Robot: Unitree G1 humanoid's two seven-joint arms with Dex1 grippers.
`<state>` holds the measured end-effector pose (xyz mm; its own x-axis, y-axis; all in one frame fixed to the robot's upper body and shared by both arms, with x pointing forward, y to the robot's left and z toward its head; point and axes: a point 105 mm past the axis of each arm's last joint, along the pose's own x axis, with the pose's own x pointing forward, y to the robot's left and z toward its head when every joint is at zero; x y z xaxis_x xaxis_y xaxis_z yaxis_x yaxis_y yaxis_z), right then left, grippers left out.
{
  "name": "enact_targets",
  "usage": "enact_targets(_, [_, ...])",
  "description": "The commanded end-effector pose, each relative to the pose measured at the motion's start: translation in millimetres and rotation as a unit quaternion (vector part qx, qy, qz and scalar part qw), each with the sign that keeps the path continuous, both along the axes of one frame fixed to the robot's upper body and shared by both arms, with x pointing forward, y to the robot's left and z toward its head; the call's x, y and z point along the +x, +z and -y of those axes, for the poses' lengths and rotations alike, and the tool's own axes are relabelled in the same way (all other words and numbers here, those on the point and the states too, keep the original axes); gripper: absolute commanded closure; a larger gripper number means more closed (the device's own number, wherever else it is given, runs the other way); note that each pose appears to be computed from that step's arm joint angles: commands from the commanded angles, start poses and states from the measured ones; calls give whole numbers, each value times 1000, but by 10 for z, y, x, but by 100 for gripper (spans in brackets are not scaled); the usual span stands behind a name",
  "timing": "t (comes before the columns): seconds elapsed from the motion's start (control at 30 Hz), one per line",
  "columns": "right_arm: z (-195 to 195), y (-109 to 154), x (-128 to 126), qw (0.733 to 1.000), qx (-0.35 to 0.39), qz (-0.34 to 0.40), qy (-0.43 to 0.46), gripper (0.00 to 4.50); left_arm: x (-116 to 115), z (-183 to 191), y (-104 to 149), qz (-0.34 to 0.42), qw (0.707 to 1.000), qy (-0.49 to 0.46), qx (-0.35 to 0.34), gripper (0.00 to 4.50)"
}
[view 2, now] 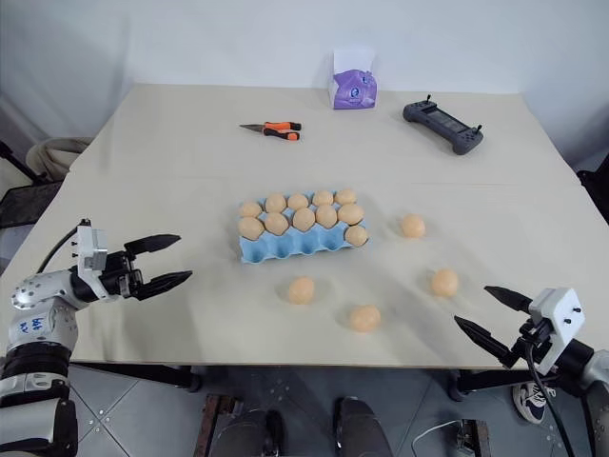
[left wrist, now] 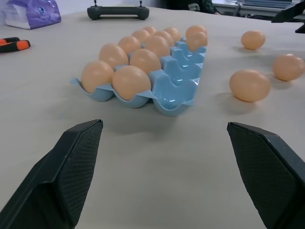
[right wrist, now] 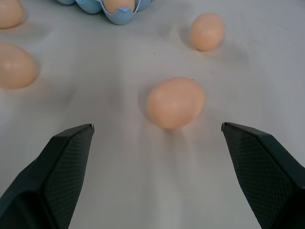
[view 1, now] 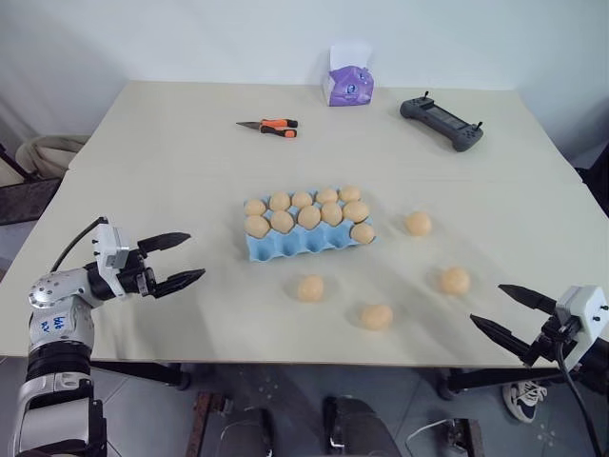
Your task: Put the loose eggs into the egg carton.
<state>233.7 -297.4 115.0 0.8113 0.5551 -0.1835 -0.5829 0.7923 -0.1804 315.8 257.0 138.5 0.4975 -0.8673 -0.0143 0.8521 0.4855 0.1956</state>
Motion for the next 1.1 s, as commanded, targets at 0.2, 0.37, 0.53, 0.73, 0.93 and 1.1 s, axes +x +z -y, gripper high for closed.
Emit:
enact_targets(0.2, [28, 130, 27, 1000, -5, 20, -16, 0, 28, 9, 108, -5, 1000, 4, -13, 5])
enact_targets(0.37, [18, 176, 68, 1000, -8, 25, -15, 0, -9, 18, 102, -19, 1000, -2, -15, 5])
enact_targets(0.53, [6, 218, 95, 999, -10, 30, -14, 0, -13, 21, 114, -13, 1000, -1, -14, 5])
enact_targets(0.73, [-6, 299, 114, 999, -15, 40, -19, 0, -22, 27, 130, -13, 1000, -6, -20, 5])
enact_targets(0.93, [0, 495, 217, 995, -2, 63, -84, 0, -30, 42, 204, 18, 999, -17, -31, 5])
enact_targets(1.1, [-150, 494, 328, 991, 16, 59, -118, 0, -40, 81, 193, 22, 998, -34, -43, 5])
